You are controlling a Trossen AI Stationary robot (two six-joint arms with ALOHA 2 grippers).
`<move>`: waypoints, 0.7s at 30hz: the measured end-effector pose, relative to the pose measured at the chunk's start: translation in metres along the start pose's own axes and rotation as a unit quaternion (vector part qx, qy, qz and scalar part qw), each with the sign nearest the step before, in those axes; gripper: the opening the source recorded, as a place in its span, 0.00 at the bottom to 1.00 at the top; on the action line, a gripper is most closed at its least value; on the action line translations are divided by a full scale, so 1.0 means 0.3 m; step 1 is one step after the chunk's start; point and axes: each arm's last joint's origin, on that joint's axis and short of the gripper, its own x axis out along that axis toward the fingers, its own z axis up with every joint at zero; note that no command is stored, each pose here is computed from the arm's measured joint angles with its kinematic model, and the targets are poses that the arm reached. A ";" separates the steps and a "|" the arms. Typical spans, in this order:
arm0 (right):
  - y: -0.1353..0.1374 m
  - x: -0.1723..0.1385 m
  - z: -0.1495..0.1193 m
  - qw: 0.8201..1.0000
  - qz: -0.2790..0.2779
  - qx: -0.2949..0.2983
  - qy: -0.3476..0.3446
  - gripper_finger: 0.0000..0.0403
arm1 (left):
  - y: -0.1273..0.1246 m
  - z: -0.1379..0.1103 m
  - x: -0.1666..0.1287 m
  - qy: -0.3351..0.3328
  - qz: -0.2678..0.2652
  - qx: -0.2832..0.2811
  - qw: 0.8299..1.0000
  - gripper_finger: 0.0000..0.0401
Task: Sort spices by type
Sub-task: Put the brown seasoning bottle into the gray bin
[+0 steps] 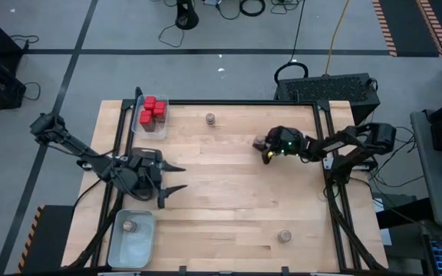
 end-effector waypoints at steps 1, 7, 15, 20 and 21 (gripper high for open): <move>0.023 0.008 0.013 1.000 0.021 -0.012 -0.004 0.40 | 0.007 0.008 0.005 -0.010 0.004 -0.002 1.000 0.64; 0.196 0.054 0.092 0.989 0.119 -0.083 -0.008 0.40 | 0.049 0.032 0.055 -0.043 -0.013 -0.031 0.998 0.64; 0.459 0.062 0.206 0.963 0.190 -0.191 -0.007 0.40 | 0.059 -0.009 0.179 -0.052 -0.007 -0.030 0.998 0.64; 0.562 0.034 0.224 0.951 0.198 -0.238 -0.020 0.40 | 0.049 -0.032 0.224 -0.045 -0.001 -0.002 0.999 0.64; 0.572 0.030 0.223 0.950 0.196 -0.243 -0.019 0.40 | 0.046 -0.030 0.231 -0.044 -0.001 0.001 0.999 0.64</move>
